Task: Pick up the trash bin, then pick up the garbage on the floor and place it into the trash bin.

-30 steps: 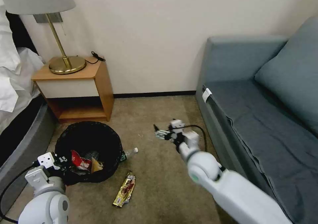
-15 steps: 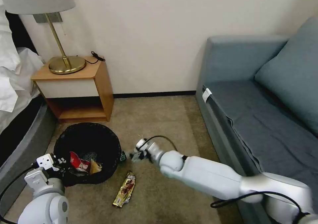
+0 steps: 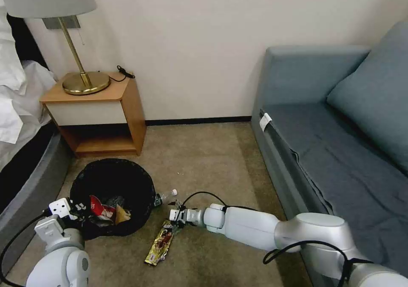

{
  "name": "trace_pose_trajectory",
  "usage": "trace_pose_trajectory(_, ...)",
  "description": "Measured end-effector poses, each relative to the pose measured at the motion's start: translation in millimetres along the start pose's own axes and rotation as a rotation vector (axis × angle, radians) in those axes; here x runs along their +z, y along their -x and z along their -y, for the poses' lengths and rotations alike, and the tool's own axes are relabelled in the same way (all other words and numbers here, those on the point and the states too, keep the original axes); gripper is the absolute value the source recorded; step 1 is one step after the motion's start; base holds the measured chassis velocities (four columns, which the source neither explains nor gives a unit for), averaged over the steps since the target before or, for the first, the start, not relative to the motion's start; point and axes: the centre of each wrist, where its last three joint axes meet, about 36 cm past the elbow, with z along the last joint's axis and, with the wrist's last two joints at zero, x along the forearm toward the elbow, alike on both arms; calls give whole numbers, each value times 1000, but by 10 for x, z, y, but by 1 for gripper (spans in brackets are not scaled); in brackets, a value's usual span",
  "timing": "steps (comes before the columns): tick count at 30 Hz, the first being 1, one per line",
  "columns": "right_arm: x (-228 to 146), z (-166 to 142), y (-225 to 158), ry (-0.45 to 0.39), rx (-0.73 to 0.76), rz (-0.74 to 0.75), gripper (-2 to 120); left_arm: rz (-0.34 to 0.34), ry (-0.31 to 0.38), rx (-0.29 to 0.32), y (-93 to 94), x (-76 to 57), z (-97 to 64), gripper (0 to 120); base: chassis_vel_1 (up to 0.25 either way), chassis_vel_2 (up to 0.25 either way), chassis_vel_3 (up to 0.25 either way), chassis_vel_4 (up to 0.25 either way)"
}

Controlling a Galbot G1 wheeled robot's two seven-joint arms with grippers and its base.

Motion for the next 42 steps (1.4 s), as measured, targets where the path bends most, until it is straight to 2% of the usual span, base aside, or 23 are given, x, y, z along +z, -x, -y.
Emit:
trace_pose_trajectory(11,122,-112,-7,-53,-63,11,100,2,1,0,6,15,3,1,0,0,0,0)
trace_pose_trajectory(28,181,-175,40,-45,-79,0,100,0,9,1,33,41,30,1,0,0,0,0)
trace_pose_trajectory(42,201,-402,195,-39,-110,-1,100,5,11,-3,41,76,17,1,0,0,0,0)
